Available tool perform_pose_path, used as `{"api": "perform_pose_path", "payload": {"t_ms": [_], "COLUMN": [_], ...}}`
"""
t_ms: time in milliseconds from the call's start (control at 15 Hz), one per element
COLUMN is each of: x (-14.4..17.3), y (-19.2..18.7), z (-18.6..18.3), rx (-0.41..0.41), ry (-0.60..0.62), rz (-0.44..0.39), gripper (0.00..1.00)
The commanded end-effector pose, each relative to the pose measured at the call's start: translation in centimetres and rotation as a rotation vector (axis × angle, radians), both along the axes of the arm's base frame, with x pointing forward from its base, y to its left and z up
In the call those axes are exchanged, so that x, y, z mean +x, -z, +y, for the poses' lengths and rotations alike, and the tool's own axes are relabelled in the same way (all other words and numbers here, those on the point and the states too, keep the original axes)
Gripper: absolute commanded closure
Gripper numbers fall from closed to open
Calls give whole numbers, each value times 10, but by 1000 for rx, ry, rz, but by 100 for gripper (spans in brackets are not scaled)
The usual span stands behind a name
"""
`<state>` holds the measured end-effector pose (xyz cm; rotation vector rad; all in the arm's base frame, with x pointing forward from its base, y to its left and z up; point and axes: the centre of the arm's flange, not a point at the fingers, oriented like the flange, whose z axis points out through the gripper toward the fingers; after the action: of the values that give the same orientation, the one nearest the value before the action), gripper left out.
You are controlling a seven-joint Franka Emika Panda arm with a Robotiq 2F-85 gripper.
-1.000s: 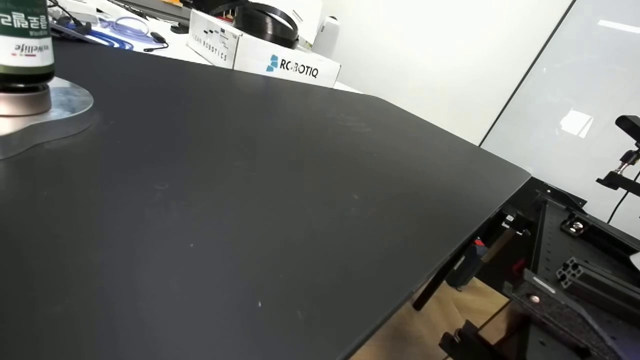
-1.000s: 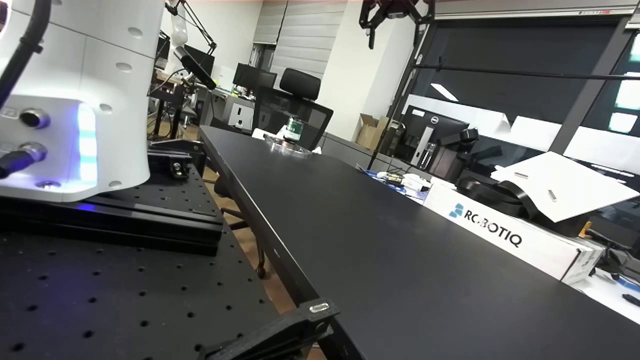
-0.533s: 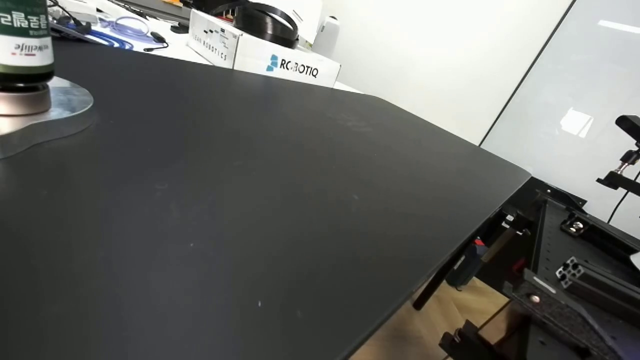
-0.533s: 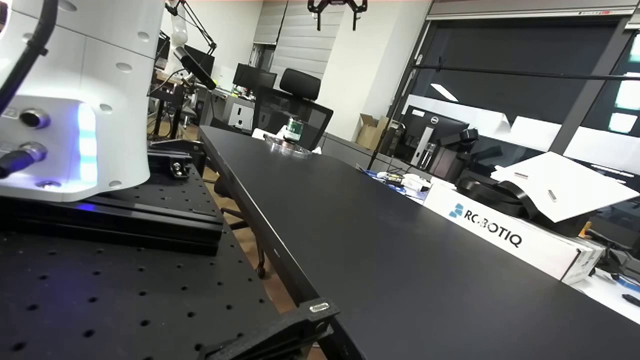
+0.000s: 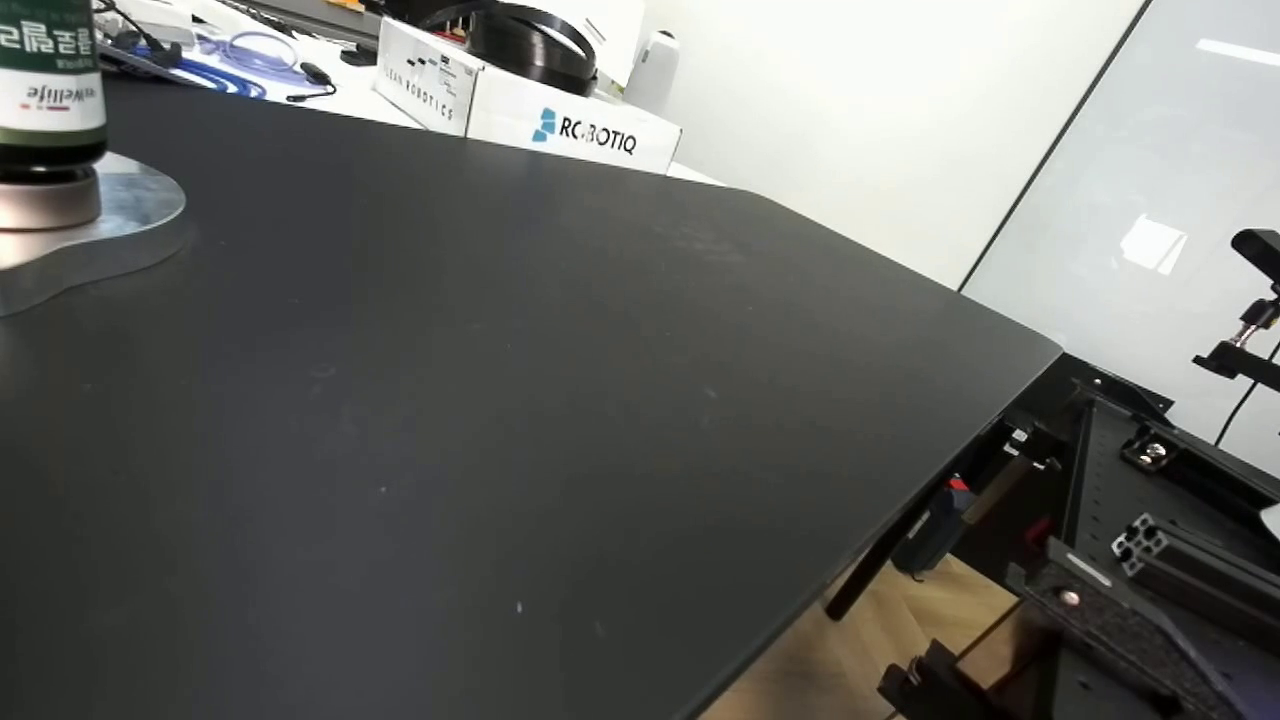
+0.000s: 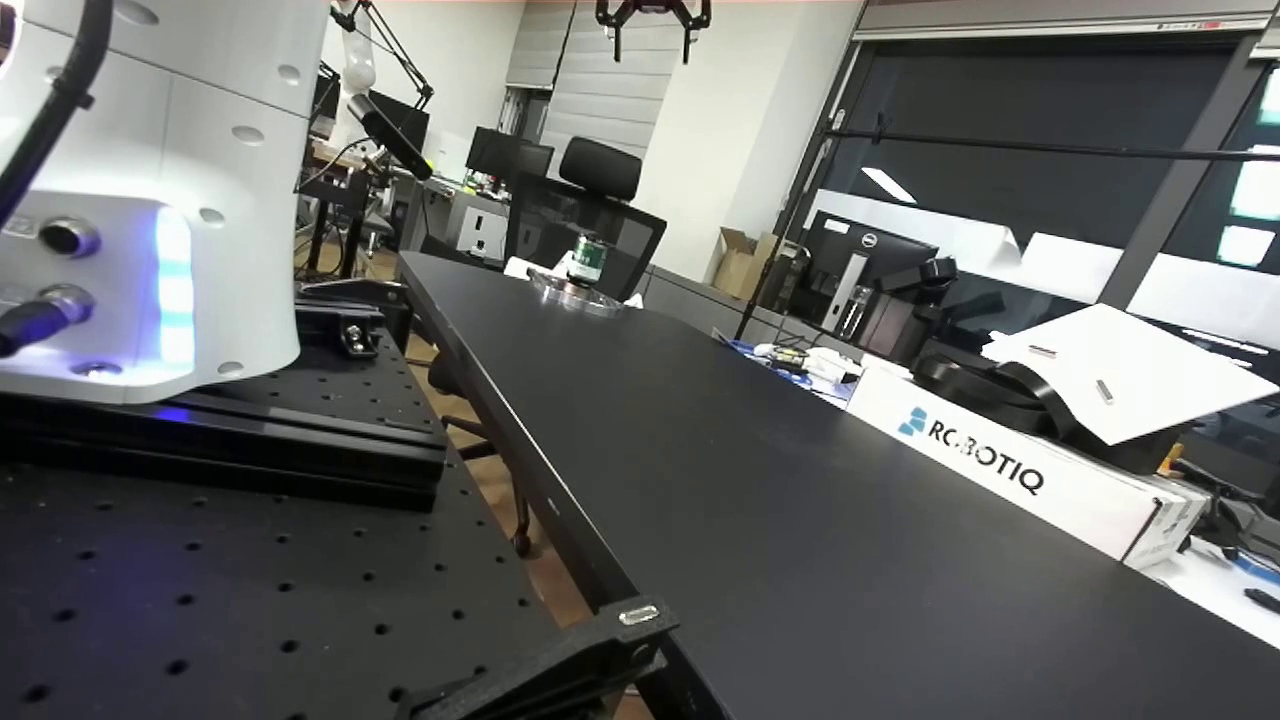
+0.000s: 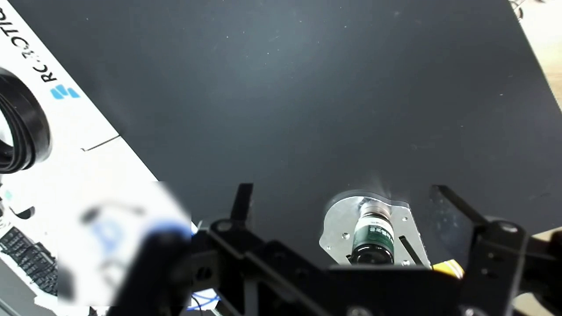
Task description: Move the bottle to the center
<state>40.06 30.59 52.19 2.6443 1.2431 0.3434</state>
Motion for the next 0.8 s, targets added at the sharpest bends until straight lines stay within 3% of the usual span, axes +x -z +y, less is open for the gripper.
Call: {"api": "perform_pose_path", "payload": {"t_ms": [0, 333, 533, 733], "x": [34, 113, 145, 157], "y": [14, 73, 105, 125], "z": [2, 13, 47, 102], "rx": [11, 38, 55, 67], "ry": [3, 5, -41, -121], "rz": [23, 108, 159, 178], "gripper": [0, 0, 0, 0]}}
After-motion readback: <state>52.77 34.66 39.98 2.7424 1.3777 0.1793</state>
